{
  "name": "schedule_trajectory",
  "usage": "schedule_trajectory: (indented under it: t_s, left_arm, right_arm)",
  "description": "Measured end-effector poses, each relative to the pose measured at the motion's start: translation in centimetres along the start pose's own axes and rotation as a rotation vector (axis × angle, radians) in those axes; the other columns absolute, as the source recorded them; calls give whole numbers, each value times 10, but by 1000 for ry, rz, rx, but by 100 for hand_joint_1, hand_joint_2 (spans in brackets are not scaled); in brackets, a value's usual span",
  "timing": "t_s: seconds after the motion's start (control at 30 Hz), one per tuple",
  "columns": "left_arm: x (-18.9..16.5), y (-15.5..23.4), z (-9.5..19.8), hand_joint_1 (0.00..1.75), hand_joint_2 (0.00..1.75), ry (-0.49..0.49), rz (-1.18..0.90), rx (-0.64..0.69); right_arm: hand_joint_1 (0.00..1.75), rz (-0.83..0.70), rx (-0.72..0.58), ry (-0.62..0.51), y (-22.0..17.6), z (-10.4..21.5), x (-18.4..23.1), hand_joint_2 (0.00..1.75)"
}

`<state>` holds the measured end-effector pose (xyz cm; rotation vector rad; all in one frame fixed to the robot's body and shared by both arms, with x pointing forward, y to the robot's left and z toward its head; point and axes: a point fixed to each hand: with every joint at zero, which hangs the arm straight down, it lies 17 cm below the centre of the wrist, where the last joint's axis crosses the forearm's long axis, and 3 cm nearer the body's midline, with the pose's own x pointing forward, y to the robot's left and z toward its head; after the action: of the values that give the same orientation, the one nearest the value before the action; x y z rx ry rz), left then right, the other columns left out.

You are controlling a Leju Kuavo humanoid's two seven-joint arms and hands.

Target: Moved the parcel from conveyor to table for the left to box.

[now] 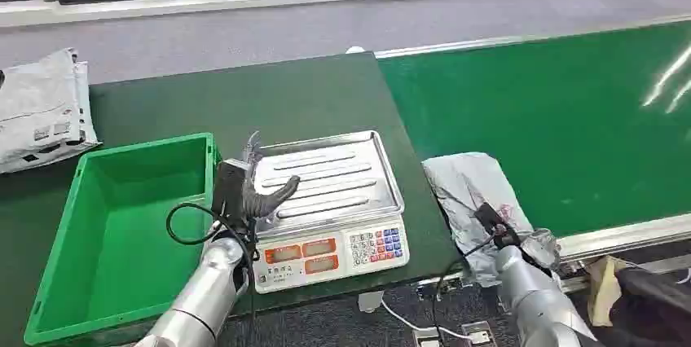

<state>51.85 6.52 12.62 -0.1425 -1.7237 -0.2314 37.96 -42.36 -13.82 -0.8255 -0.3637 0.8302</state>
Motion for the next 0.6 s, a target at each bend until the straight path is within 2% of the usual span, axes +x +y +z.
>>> schedule_trajectory:
  t_s: [0.17,0.47,0.6]
  left_arm:
    - [17,-2,-6,0,175,-41,14,1]
    - [16,0,-3,0,175,-31,37,-2]
    - [14,2,-1,0,175,-28,38,3]
  right_arm:
    - [175,-25,-32,-25,-12,-3,3,175]
    - [175,-120,-73,-94,-22,-4,14,175]
    - [175,-180,-135,-124,-40,-6,18,175]
